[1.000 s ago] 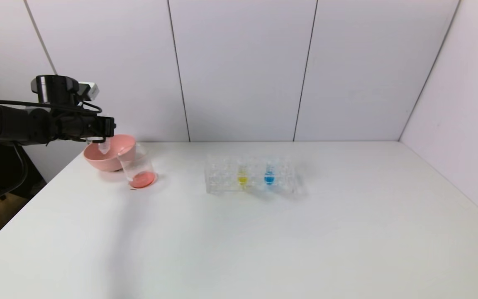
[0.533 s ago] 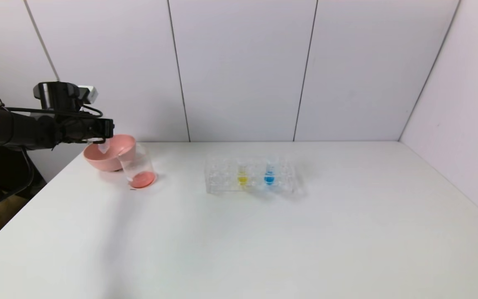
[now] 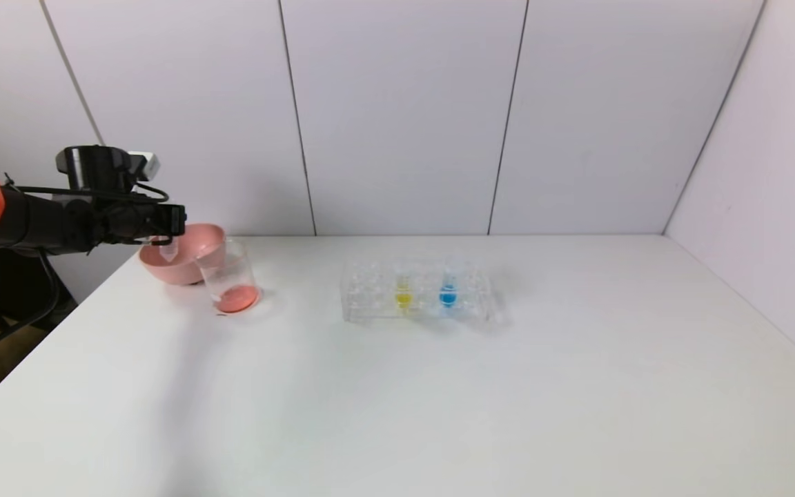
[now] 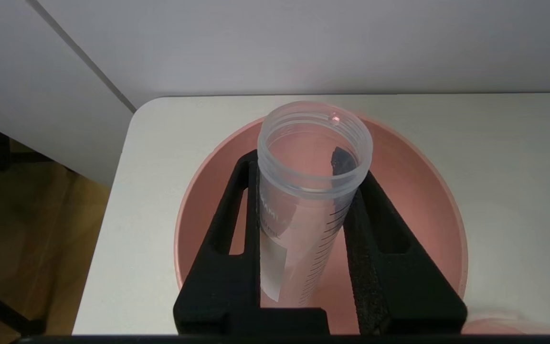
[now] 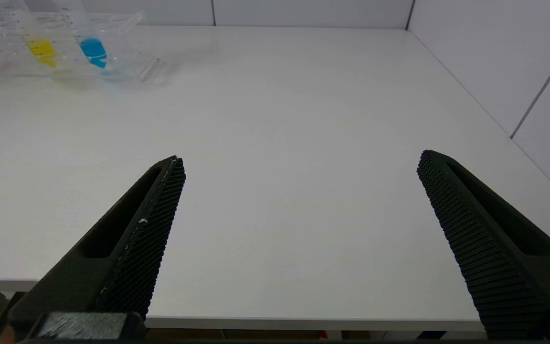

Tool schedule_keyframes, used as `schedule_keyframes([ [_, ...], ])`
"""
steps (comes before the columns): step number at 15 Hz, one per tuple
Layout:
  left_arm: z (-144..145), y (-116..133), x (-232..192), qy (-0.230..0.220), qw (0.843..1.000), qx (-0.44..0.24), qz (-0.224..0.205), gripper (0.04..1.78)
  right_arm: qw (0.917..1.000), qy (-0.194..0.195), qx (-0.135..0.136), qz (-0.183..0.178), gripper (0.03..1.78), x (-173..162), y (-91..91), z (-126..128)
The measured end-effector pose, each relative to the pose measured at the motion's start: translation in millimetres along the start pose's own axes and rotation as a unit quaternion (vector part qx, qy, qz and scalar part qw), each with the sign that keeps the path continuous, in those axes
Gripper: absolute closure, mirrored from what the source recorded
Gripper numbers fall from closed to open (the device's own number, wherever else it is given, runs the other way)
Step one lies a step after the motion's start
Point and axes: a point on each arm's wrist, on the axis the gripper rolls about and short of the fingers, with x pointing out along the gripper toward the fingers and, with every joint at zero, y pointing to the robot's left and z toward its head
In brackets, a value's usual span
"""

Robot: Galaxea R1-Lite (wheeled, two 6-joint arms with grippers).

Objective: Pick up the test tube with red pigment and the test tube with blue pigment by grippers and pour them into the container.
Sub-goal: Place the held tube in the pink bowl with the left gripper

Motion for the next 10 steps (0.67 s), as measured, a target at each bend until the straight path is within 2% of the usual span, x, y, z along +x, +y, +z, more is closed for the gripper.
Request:
schedule_keyframes([
  [2, 1, 0, 0, -0.001, 1.000, -0.001, 0.000, 1.12, 1.0000, 0.000, 0.000, 0.000, 0.04, 0, 0.0, 0],
  [7, 5, 0, -4, -0.007, 1.000, -0.005, 0.001, 0.38, 1.0000, 0.000, 0.000, 0.000, 0.04, 0, 0.0, 0],
  [10, 10, -1, -12, -0.013, 1.000, -0.006, 0.000, 0.10, 1.0000, 0.000, 0.000, 0.000, 0.04, 0, 0.0, 0],
])
